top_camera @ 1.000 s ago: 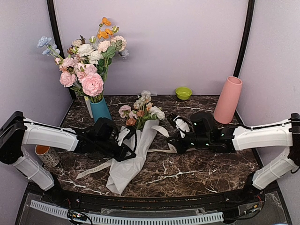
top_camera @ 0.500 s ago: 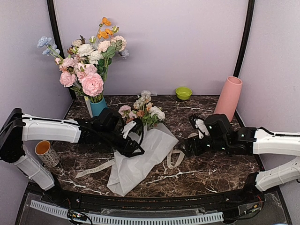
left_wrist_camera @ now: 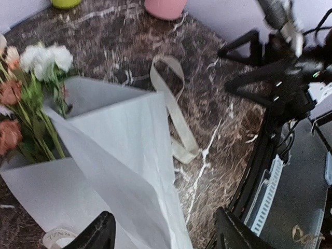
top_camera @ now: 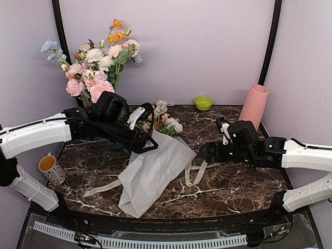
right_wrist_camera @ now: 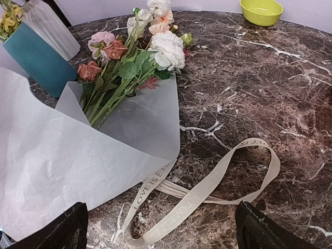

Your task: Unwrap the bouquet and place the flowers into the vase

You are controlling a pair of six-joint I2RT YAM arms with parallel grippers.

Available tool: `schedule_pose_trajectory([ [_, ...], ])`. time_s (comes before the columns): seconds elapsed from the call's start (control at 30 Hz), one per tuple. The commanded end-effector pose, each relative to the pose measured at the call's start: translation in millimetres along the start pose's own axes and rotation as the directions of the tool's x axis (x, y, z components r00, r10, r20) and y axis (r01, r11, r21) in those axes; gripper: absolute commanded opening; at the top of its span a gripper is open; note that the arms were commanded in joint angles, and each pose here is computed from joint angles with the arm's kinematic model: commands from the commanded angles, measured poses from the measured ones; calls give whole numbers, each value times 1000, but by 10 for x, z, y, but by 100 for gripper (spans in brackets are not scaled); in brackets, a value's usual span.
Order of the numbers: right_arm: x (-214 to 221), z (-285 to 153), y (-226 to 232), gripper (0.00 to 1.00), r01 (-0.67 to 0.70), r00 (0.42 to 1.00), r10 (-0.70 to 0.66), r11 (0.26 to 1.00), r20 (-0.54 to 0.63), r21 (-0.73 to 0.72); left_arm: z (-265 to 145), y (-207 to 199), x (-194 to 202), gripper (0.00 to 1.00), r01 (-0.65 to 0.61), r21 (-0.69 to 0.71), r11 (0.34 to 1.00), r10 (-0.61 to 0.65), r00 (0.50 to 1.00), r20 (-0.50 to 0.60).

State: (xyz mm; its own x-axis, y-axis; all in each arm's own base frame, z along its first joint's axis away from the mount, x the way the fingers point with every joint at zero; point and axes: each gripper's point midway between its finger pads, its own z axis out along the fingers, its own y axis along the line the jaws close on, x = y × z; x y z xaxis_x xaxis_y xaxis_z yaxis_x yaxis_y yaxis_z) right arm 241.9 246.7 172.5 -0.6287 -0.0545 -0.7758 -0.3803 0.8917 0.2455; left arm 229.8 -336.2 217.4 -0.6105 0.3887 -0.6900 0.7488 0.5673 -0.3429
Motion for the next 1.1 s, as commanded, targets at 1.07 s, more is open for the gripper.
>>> schedule_pose_trajectory([
  [1.07,257,-620,-647,100,-393,907,418,885,-55,248,247,-164,942,61,-107,15,994,106,936,-336],
])
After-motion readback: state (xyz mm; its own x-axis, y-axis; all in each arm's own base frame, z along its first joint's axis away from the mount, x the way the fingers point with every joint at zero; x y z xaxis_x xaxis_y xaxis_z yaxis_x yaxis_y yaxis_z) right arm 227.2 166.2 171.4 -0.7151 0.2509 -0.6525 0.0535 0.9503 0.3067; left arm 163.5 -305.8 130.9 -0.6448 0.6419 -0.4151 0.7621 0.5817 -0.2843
